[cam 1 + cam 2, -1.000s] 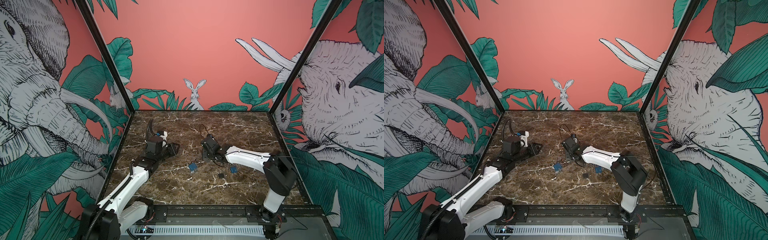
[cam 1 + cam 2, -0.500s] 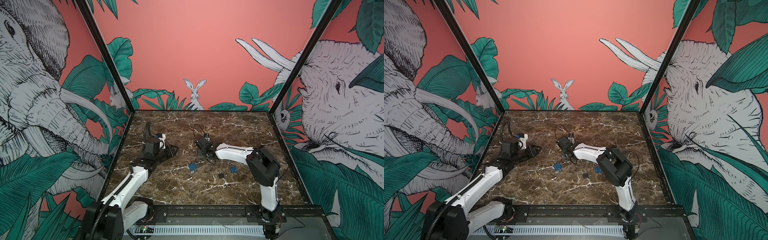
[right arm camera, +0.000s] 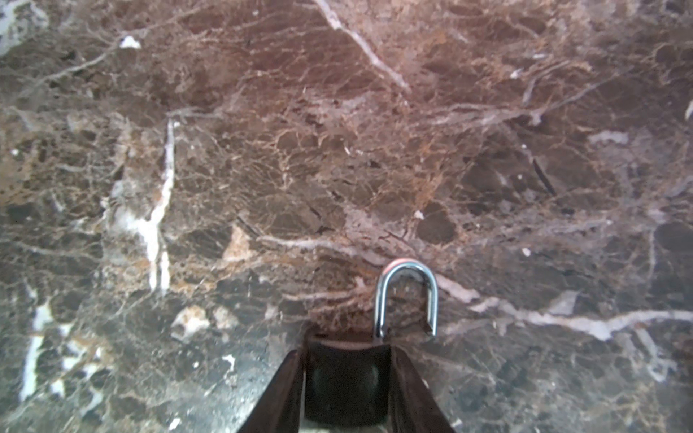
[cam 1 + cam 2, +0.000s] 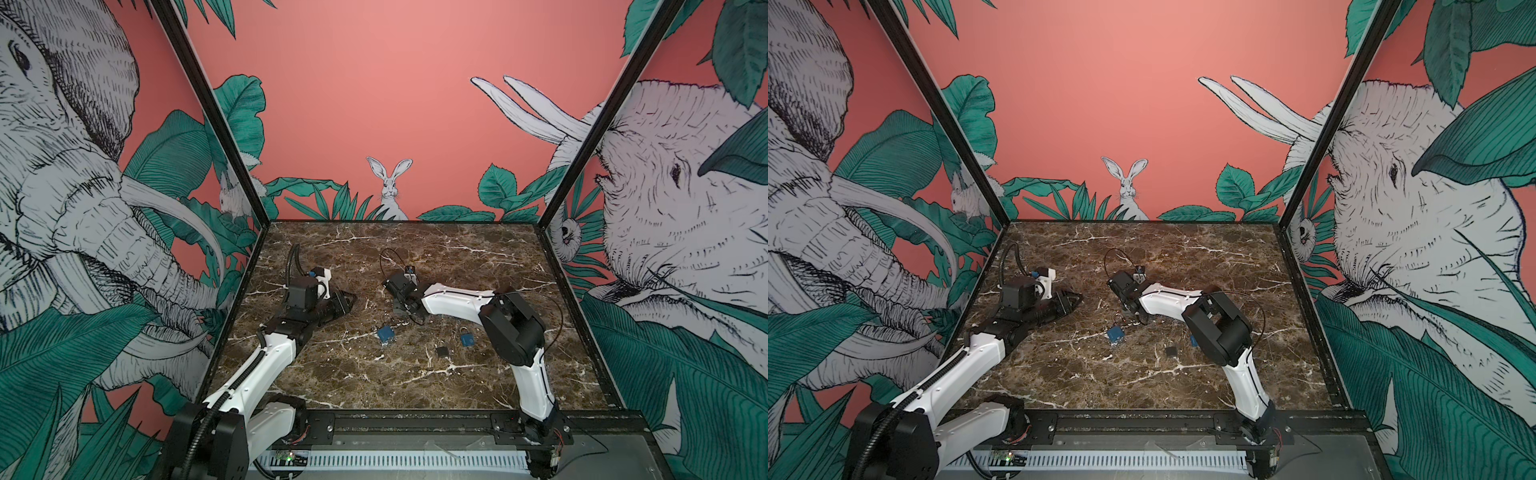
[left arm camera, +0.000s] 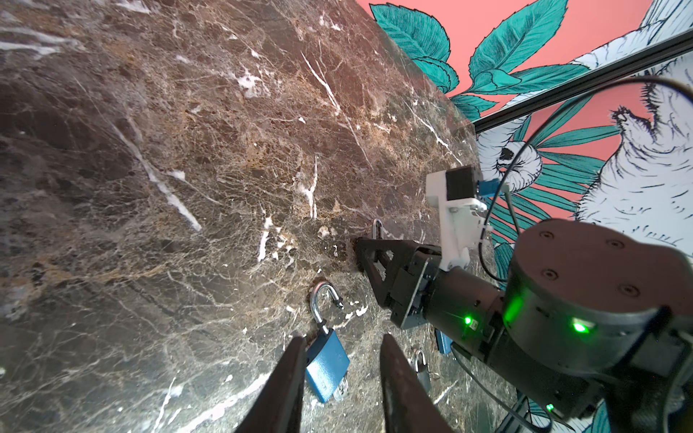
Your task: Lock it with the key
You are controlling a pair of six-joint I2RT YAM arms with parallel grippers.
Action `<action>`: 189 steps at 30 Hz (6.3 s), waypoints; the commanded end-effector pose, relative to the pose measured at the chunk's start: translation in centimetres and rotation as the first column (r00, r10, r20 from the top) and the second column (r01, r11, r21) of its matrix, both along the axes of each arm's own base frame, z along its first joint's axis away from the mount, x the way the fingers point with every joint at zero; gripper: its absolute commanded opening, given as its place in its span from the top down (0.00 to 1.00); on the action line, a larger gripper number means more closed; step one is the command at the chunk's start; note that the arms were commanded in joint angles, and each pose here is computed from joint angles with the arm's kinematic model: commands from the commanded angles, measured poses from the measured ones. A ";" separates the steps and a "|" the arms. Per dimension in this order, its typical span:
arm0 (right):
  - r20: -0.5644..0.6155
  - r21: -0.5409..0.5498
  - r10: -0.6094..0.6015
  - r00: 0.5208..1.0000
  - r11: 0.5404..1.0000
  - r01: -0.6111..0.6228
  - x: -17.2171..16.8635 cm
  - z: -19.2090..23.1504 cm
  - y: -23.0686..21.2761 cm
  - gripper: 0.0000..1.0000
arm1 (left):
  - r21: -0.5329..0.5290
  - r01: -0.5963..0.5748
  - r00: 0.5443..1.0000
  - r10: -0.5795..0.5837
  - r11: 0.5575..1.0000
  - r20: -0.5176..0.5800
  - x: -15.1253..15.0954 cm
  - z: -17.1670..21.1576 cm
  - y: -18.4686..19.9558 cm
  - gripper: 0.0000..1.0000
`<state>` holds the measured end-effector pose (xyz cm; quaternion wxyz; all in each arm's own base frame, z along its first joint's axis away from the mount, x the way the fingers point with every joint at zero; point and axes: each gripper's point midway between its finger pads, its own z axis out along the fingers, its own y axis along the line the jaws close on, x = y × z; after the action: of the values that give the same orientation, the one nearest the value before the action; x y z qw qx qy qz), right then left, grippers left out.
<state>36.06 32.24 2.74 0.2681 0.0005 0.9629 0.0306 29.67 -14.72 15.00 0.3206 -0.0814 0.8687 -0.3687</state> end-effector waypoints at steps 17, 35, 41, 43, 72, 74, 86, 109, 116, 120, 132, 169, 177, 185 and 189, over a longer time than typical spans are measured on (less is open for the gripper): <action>-0.073 -0.072 0.012 0.997 0.997 -0.017 0.1 -2.0 -1.5 0.66 | -0.005 0.001 1.000 -0.001 1.000 0.017 0.1 0.0 0.4 0.64; 0.015 0.053 0.295 0.955 0.954 -0.296 -3.0 6.6 -0.4 0.91 | -0.042 0.161 0.987 -0.160 0.986 0.014 0.2 1.3 -1.8 0.66; 0.038 0.066 0.416 0.908 0.906 -0.418 -6.3 9.2 -0.6 0.92 | -0.122 0.246 0.969 -0.246 0.962 0.016 -0.1 1.4 -4.0 0.65; 0.048 0.077 0.452 0.891 0.888 -0.454 -7.3 10.0 -0.6 0.92 | -0.132 0.288 0.957 -0.289 0.948 0.018 -0.4 1.5 -5.2 0.65; 0.122 0.097 0.587 0.801 0.796 -0.598 -12.1 12.5 -0.4 0.92 | -0.258 0.539 0.831 -0.557 0.802 0.006 -1.9 0.8 -17.1 0.67; 0.123 0.095 0.587 0.800 0.795 -0.599 -12.0 12.6 -0.4 0.92 | -0.262 0.543 0.827 -0.562 0.798 0.006 -2.0 0.7 -17.3 0.68; 0.136 0.094 0.587 0.798 0.794 -0.600 -11.8 12.9 -0.2 0.93 | -0.278 0.563 0.810 -0.586 0.778 -0.001 -2.4 0.3 -18.4 0.75; 0.152 0.086 0.589 0.794 0.792 -0.604 -11.6 13.6 -0.1 0.94 | -0.289 0.570 0.799 -0.600 0.769 -0.022 -2.5 -0.3 -19.0 0.91; 0.175 0.084 0.579 0.797 0.797 -0.598 -11.4 14.3 -0.2 0.94 | -0.291 0.568 0.802 -0.598 0.770 -0.017 -2.5 -0.2 -19.1 1.00; 0.184 0.092 0.568 0.802 0.803 -0.589 -11.3 14.3 -0.2 0.73 | -0.298 0.550 0.816 -0.578 0.780 -0.008 -2.2 0.1 -19.1 1.00; 0.309 0.197 0.482 0.820 0.811 -0.551 -12.2 17.1 -2.1 0.45 | -0.336 0.483 0.869 -0.489 0.808 0.073 0.8 4.3 -19.9 1.00; 0.614 0.362 0.352 0.706 0.669 -0.649 -9.5 22.3 -7.9 0.54 | -0.457 0.429 0.898 -0.424 0.779 0.119 0.0 13.7 -20.2 1.00; 0.619 0.356 0.377 0.689 0.647 -0.674 -9.2 22.6 -7.1 0.60 | -0.483 0.438 0.893 -0.428 0.758 0.138 -0.1 14.7 -20.7 1.00; 0.632 0.344 0.377 0.676 0.646 -0.682 -8.7 22.8 -6.8 0.65 | -0.494 0.449 0.886 -0.441 0.745 0.140 -0.3 15.1 -21.3 1.00; 0.637 0.341 0.377 0.673 0.645 -0.684 -8.5 22.9 -6.6 0.67 | -0.501 0.449 0.886 -0.443 0.740 0.141 -0.4 15.2 -21.5 1.00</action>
<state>26.87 25.08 22.61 0.4396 -0.2131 0.7867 0.3775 29.51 -35.89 26.71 0.1708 0.0290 0.7574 -0.6295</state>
